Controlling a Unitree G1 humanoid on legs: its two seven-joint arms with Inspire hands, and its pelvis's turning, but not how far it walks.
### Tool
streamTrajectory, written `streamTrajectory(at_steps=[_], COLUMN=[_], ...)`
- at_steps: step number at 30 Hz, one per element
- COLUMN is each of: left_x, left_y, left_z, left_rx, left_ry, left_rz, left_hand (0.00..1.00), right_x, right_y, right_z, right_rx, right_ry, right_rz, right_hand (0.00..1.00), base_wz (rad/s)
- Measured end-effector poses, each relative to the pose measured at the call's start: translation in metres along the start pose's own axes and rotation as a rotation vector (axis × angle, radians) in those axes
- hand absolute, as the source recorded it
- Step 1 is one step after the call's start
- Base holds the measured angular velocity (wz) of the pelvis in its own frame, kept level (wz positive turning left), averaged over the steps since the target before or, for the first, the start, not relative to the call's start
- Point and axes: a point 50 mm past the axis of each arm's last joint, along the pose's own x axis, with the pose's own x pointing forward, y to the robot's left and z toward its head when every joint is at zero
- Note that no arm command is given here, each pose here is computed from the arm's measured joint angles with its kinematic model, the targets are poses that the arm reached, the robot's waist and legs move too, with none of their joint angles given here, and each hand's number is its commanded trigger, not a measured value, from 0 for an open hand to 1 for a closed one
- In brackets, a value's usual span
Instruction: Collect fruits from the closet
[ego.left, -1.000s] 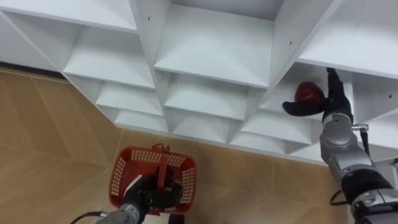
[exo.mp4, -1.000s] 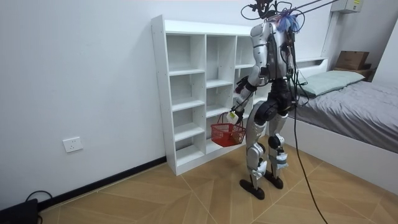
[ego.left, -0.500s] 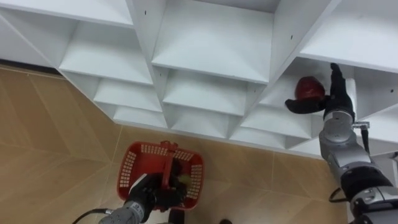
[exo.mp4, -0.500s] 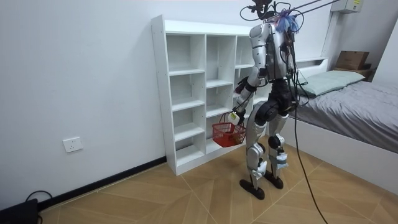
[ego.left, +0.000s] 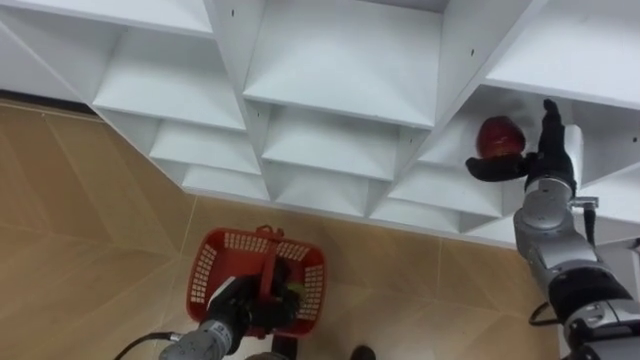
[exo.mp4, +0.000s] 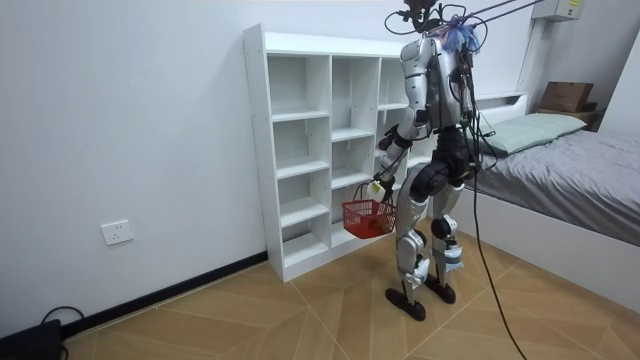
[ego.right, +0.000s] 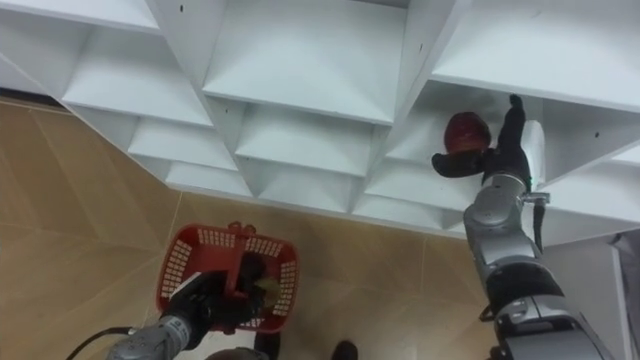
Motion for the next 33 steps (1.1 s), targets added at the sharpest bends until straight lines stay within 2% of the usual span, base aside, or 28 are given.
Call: streamTrajectory(at_steps=[33], left_x=[0.003], left_y=[-0.0098], left_z=[0.0037], left_rx=[0.01], left_ry=[-0.006], left_rz=[-0.035], left_hand=[1.0], right_x=[0.0028], right_y=[-0.004], right_z=[0.0017], right_rx=[-0.016], right_ry=[0.007], right_rz=[-0.006], right_hand=[0.0], base_wz=[0.0])
